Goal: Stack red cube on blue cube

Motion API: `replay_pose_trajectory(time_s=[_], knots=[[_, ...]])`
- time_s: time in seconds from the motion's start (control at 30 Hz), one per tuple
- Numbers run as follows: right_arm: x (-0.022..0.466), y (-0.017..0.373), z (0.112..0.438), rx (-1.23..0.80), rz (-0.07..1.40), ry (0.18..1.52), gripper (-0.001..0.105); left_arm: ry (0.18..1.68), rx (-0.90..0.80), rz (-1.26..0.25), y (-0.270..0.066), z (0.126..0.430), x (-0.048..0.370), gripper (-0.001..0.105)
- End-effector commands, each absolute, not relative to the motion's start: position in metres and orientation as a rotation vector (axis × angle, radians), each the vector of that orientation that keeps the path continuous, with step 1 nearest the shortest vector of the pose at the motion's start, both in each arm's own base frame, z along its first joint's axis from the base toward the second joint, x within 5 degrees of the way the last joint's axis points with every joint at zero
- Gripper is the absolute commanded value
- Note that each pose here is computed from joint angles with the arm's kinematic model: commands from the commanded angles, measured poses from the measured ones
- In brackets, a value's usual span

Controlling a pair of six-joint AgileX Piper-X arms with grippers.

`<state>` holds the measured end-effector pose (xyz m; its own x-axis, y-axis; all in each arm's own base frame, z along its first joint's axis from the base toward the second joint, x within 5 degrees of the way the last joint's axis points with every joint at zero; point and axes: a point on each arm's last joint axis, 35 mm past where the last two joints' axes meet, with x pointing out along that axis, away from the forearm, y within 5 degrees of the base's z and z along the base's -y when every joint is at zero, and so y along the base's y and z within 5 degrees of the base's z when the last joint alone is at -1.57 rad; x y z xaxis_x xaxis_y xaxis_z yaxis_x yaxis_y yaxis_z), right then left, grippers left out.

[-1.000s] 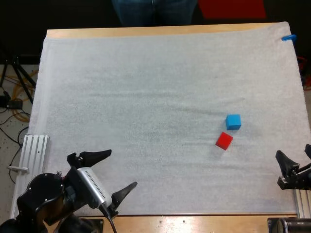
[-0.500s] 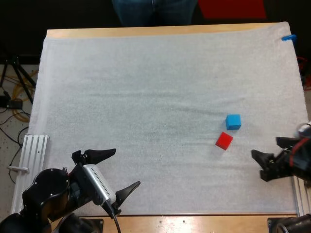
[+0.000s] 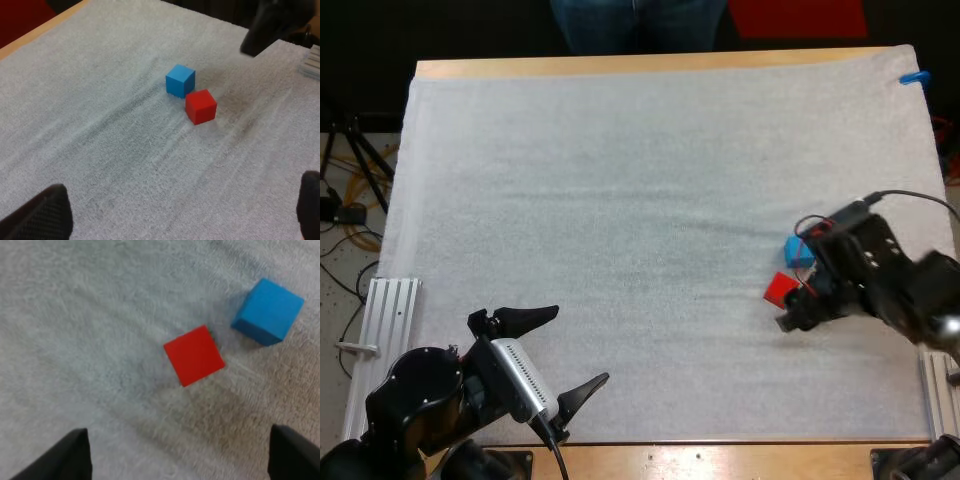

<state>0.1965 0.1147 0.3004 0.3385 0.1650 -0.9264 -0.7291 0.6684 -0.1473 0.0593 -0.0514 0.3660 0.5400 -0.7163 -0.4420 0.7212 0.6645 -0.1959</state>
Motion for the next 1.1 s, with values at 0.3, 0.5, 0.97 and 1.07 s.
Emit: replay_pose_trajectory(time_s=[0.3, 0.5, 0.97, 1.07], knots=[[0.238, 0.137, 0.254, -0.688, 0.616, 1.194, 0.069, 0.505, 0.007, -0.865, -0.052, 0.369, 0.059, 0.087], [0.251, 0.145, 0.226, -0.703, 0.620, 1.261, 0.069, 0.505, 0.007, -0.865, -0.052, 0.369, 0.059, 0.087], [0.272, 0.154, 0.177, -0.719, 0.622, 1.340, 0.069, 0.505, 0.007, -0.865, -0.052, 0.369, 0.059, 0.087], [0.273, 0.155, 0.168, -0.726, 0.624, 1.368, 0.069, 0.506, 0.005, -0.865, -0.052, 0.369, 0.059, 0.087]])
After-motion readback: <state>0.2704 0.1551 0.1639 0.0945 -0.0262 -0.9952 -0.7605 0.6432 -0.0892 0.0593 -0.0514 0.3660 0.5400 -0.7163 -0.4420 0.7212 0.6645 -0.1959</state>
